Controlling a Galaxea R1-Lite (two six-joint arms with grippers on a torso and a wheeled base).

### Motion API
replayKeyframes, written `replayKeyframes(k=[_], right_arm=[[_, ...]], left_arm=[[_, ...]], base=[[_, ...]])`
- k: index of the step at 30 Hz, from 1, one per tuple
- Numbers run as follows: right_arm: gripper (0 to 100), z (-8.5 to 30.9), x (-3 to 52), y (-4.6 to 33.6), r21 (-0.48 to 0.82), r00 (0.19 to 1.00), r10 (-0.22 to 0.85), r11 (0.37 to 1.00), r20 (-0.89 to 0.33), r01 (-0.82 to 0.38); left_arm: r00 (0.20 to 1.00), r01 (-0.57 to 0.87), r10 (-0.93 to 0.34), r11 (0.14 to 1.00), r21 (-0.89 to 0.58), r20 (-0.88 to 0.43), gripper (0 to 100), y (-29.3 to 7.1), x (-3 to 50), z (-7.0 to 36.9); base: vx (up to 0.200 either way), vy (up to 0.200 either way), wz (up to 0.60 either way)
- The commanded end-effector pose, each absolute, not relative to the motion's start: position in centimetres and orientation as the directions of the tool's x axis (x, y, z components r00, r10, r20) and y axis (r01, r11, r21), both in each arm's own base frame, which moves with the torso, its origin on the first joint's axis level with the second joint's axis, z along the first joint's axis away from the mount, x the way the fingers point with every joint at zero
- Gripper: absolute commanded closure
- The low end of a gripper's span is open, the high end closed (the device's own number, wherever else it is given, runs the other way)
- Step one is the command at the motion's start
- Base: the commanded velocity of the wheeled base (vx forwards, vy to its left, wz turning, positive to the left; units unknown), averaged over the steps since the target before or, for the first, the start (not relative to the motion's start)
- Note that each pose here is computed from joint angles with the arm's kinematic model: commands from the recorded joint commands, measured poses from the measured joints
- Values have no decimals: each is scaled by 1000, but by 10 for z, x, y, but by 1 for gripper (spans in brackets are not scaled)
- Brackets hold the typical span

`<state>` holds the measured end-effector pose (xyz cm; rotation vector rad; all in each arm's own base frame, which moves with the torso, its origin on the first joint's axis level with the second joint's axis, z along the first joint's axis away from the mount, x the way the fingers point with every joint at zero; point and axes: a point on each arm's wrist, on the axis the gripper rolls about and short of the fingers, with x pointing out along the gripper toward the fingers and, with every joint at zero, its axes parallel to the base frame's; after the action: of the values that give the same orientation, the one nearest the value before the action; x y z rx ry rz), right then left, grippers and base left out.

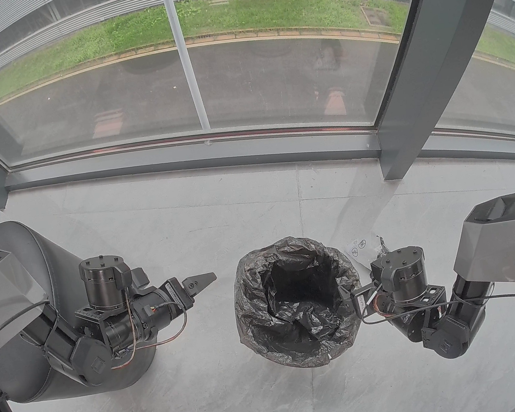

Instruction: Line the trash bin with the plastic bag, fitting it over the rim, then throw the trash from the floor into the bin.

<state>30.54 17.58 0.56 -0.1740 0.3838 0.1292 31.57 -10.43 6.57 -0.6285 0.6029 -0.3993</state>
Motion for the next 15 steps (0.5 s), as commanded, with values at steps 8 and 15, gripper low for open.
replayKeyframes(k=[8,15], right_arm=[[0,57,294,171,-90,957,120,985,-263,-149],[0,66,304,155,-84,968,72,992,-241,-95]], left_arm=[[758,167,-517,743,-649,-397,0,-105,315,66],[758,167,-517,743,-649,-397,0,-105,315,66]], base=[[0,0,0],[0,0,0]])
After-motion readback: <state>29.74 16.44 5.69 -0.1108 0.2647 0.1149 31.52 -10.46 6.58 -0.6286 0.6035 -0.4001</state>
